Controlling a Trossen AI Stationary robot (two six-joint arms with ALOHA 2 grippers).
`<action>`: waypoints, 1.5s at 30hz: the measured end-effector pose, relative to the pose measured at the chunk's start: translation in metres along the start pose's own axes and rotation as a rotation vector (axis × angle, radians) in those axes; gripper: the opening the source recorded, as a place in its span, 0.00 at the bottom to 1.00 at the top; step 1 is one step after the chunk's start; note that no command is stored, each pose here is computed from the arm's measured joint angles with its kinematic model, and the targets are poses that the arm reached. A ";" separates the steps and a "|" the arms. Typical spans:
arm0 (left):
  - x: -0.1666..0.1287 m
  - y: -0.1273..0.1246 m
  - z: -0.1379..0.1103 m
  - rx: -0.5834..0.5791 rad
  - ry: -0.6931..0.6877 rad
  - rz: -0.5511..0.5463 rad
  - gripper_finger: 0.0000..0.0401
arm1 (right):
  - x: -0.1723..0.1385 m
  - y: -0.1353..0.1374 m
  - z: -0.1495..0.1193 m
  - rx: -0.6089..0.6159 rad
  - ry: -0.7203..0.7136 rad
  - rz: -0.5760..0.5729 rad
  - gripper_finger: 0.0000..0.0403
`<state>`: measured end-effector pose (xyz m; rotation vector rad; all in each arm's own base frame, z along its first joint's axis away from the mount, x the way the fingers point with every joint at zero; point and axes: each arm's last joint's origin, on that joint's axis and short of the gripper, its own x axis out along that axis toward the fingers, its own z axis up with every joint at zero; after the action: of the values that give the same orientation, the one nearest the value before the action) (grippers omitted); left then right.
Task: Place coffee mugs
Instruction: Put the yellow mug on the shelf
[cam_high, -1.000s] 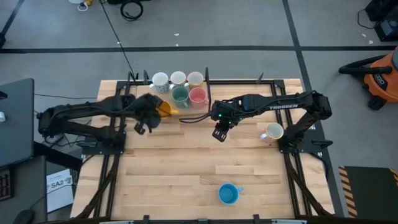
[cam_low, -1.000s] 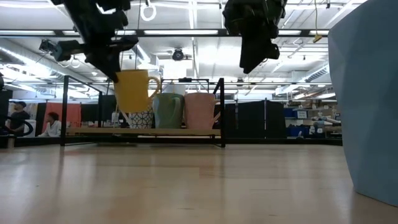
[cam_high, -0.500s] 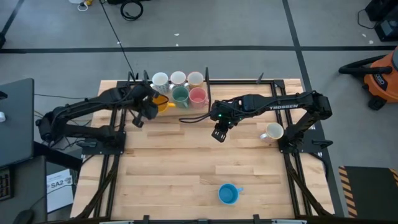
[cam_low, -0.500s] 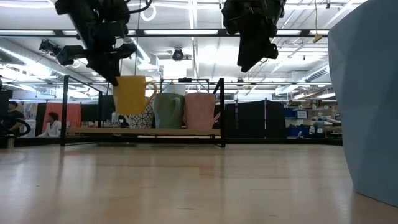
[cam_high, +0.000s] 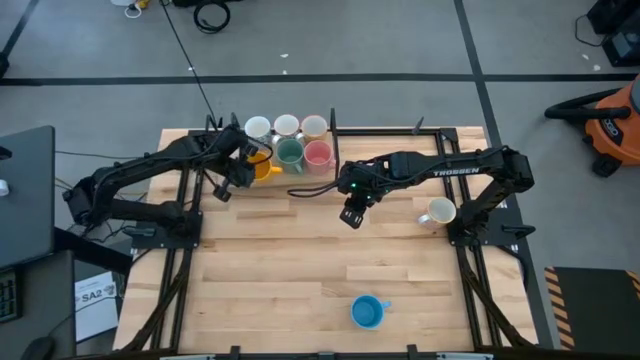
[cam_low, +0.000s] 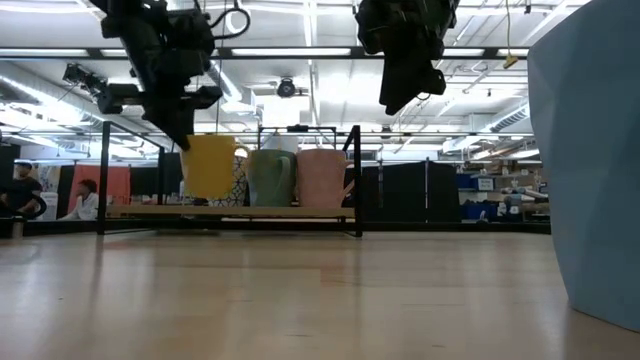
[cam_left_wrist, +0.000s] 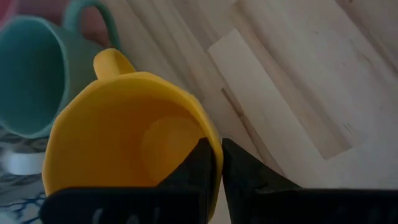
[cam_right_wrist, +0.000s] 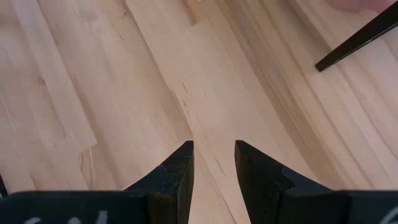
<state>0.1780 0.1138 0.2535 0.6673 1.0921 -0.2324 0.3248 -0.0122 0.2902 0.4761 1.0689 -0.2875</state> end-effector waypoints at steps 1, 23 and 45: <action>0.002 0.001 -0.001 -0.005 0.004 -0.005 0.07 | 0.000 0.000 0.000 0.000 0.000 0.000 0.30; 0.019 0.013 -0.006 -0.075 0.030 0.002 0.14 | 0.000 0.000 0.000 0.000 -0.002 0.001 0.30; 0.020 0.016 -0.008 -0.171 0.105 0.065 0.18 | 0.000 0.000 0.000 0.000 -0.002 0.002 0.30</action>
<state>0.1894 0.1340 0.2400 0.5658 1.1746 -0.0474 0.3250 -0.0122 0.2903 0.4762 1.0664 -0.2863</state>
